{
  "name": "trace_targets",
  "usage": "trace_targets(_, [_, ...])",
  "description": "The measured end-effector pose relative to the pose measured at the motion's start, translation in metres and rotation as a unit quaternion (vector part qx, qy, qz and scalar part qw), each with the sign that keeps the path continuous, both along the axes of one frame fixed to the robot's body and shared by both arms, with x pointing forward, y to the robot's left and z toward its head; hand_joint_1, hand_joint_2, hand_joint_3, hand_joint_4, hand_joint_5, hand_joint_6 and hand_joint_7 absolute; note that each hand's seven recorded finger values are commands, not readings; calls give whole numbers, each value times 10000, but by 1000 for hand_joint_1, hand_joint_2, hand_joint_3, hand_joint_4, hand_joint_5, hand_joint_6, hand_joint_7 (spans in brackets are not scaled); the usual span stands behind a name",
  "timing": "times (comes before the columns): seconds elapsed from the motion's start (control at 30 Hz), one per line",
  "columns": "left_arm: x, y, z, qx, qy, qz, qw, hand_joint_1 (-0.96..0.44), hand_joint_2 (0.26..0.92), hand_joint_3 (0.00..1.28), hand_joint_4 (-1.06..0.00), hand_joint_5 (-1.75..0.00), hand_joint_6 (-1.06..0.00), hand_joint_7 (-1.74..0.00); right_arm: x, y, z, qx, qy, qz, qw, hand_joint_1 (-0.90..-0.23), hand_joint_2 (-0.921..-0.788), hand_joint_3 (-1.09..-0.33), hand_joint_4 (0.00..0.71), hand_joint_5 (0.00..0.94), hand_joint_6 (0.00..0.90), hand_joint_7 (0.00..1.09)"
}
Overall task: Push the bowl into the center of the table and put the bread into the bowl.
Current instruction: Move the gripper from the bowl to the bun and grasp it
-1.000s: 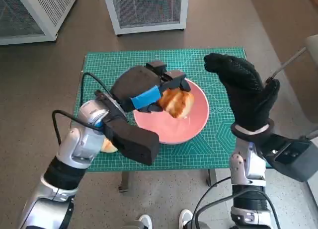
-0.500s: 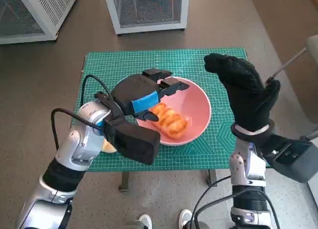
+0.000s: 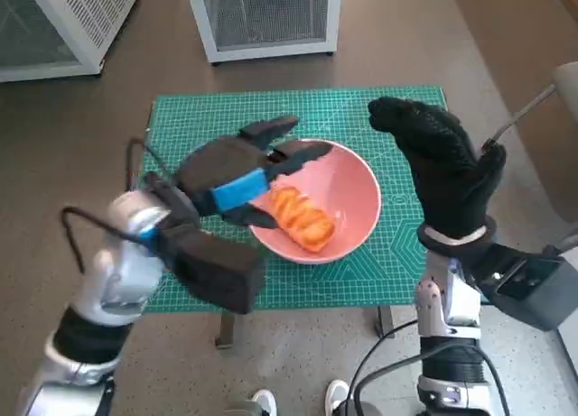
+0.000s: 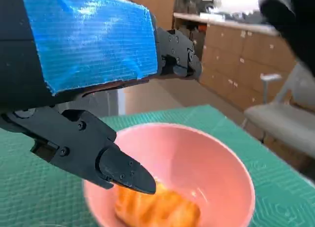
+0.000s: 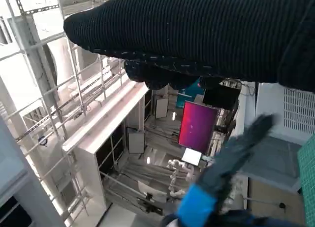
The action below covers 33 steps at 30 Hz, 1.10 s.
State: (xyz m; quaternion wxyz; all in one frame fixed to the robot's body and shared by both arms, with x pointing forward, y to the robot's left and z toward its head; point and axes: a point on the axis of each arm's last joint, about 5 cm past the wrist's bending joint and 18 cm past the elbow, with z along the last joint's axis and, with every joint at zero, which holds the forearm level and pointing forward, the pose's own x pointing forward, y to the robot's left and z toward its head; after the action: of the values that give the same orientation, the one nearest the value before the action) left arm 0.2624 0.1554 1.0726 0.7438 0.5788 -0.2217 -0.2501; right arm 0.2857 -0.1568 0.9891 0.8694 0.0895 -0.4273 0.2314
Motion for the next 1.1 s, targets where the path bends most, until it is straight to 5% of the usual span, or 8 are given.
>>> trace_targets(0.4, [-353,405,238,-145,-306,529,9980,-344,779,0,-118,-17,-302,-130,-14,11,15,-6,-28,-3,10000,-370,-921,-564,550,44,133,916])
trace_targets(1.1, [-580,660,36,301,-12,1312,9909,-295,741,3,-199,-4,-369,-58,-13,13,28,-26,26,59,10000,-374,-921,-571,544,54,123,945])
